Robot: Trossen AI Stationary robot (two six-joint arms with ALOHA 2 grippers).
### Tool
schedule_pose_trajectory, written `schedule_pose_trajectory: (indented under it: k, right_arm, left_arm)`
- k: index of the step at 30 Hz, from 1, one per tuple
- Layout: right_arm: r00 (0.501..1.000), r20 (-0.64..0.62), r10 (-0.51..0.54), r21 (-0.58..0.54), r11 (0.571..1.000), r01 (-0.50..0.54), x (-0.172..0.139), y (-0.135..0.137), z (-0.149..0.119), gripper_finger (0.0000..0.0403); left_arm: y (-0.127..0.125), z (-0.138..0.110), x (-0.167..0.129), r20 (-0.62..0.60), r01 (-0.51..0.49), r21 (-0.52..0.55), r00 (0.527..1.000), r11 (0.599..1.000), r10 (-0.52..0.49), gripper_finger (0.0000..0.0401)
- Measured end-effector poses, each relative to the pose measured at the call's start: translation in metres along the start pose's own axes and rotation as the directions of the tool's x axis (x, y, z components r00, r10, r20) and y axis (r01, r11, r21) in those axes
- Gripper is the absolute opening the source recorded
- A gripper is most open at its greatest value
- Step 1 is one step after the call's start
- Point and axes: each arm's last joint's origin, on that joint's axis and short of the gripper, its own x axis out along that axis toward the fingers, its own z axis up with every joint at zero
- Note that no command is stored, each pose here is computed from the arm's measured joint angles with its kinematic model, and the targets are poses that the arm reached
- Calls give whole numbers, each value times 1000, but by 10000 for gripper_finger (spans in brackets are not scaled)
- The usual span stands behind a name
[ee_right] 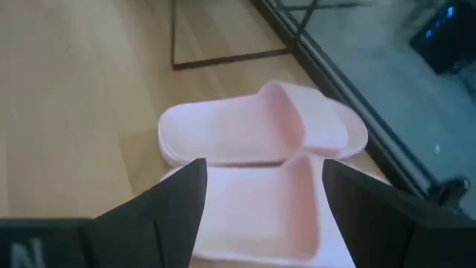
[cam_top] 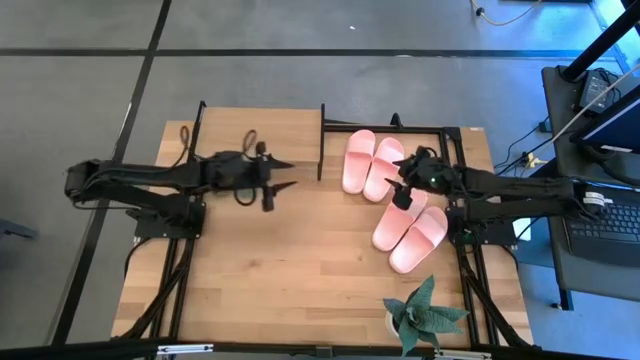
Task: Pick and place slides into the shelf
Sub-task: Put the pink slide on the shelf
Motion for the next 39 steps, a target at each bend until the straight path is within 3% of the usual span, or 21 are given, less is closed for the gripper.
schedule_pose_trajectory:
  k: [3,7,15,25,31,39]
  right_arm:
    - [998,8,-63,13,998,63,9,1,3,268]
    - [974,-73,-216,-18,976,215,22,-2,-3,268]
    - [942,-226,-246,-43,969,243,54,-2,-21,268]
    - [879,-364,-308,-20,946,323,81,-20,-42,244]
    - [879,-351,-323,3,938,346,84,-25,-41,180]
    - [880,-344,-328,-2,937,348,84,-25,-40,26]
  left_arm:
    - [4,-16,-14,75,-40,-18,996,999,41,204]
    - [6,-36,-27,149,-83,-47,985,995,89,204]
    - [5,-51,-36,164,-105,-124,979,987,124,204]
    - [5,-51,-36,162,-104,-124,979,987,124,204]
    - [5,-52,-36,158,-105,-123,980,987,123,204]
    - [5,-54,-35,132,-103,-119,984,988,118,204]
